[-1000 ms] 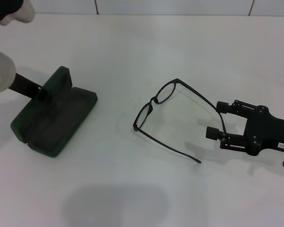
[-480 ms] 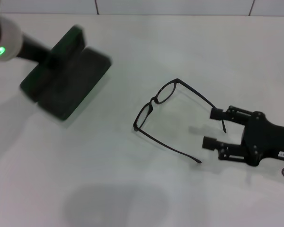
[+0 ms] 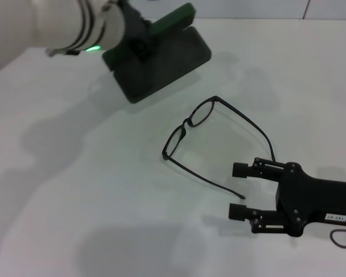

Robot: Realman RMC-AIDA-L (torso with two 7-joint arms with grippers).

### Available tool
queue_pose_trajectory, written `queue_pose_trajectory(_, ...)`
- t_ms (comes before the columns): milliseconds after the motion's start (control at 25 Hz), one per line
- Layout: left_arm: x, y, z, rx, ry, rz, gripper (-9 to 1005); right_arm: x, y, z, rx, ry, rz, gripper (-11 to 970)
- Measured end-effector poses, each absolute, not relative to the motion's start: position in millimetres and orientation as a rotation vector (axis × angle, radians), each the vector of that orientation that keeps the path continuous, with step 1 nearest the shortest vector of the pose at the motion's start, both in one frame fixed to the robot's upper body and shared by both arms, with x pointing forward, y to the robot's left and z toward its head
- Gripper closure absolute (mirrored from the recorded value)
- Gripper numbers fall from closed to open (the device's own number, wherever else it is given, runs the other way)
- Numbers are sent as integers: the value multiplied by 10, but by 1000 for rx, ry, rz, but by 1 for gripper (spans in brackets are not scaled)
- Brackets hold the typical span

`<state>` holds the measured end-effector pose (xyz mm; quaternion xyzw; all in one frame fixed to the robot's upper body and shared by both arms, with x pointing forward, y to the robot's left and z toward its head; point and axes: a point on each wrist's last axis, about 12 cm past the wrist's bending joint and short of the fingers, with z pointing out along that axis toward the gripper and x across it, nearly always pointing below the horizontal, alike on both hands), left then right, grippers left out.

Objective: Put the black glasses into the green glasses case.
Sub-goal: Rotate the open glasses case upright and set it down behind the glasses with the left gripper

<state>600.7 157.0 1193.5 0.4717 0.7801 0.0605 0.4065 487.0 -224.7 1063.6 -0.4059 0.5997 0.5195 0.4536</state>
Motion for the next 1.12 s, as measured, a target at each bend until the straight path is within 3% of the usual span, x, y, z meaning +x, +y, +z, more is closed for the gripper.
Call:
queue_pose_trajectory(480,6184,1259,11546,1490,1805,258,793,4836,-2250,10593,-980,1502,1297,166)
queue_pose_trajectory(1120,5952,734,11358,1794,1620,241,794,4828,-2260,10575,-974,1509,1290,165)
